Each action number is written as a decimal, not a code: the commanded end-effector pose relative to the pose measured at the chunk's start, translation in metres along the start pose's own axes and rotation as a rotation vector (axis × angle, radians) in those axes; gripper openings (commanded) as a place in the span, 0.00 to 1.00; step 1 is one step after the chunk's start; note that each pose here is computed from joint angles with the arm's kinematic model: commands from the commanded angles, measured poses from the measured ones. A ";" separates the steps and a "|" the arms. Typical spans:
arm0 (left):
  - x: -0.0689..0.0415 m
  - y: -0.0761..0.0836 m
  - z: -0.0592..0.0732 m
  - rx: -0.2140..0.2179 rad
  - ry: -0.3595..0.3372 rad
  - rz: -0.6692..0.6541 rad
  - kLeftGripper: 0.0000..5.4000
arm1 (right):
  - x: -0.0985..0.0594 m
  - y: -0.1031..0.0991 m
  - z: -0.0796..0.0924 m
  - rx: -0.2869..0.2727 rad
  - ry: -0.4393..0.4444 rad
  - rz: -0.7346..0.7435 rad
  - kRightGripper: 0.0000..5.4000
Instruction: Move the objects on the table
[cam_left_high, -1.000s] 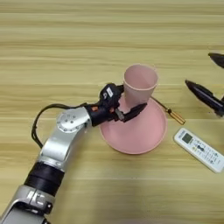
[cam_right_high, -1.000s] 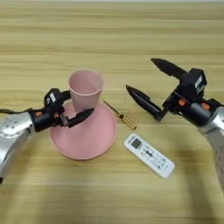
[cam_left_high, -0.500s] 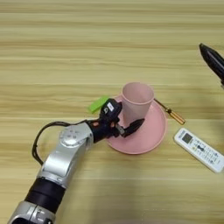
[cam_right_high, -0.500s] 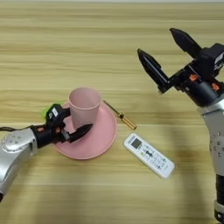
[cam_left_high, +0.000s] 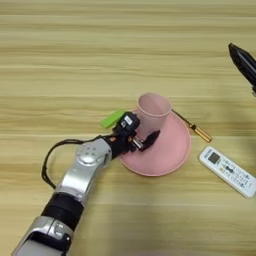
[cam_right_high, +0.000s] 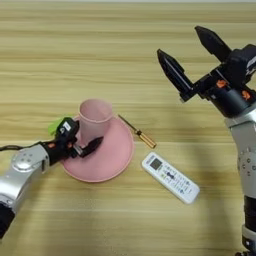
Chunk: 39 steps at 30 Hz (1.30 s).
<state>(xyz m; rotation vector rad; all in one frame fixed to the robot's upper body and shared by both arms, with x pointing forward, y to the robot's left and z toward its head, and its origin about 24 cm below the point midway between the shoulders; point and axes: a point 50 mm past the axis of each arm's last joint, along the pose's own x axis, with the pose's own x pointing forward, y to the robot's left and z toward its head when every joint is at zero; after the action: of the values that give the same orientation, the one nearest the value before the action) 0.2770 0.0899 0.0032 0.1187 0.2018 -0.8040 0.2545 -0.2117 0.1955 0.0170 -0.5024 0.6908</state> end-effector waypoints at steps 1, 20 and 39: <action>0.003 0.000 0.000 0.017 0.002 -0.015 0.70 | 0.006 0.003 0.005 0.003 -0.030 0.026 1.00; -0.004 -0.014 0.000 0.045 -0.007 -0.129 0.85 | 0.004 0.004 0.000 0.019 -0.026 0.015 1.00; -0.018 -0.009 0.028 0.055 -0.133 -0.134 1.00 | 0.002 0.005 -0.003 0.032 -0.020 0.025 1.00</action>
<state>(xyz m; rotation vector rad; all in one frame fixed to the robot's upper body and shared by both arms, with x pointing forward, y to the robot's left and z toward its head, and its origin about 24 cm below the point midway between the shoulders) 0.2629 0.0856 0.0307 0.1036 0.0637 -0.9493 0.2541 -0.2074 0.1935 0.0358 -0.5103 0.7114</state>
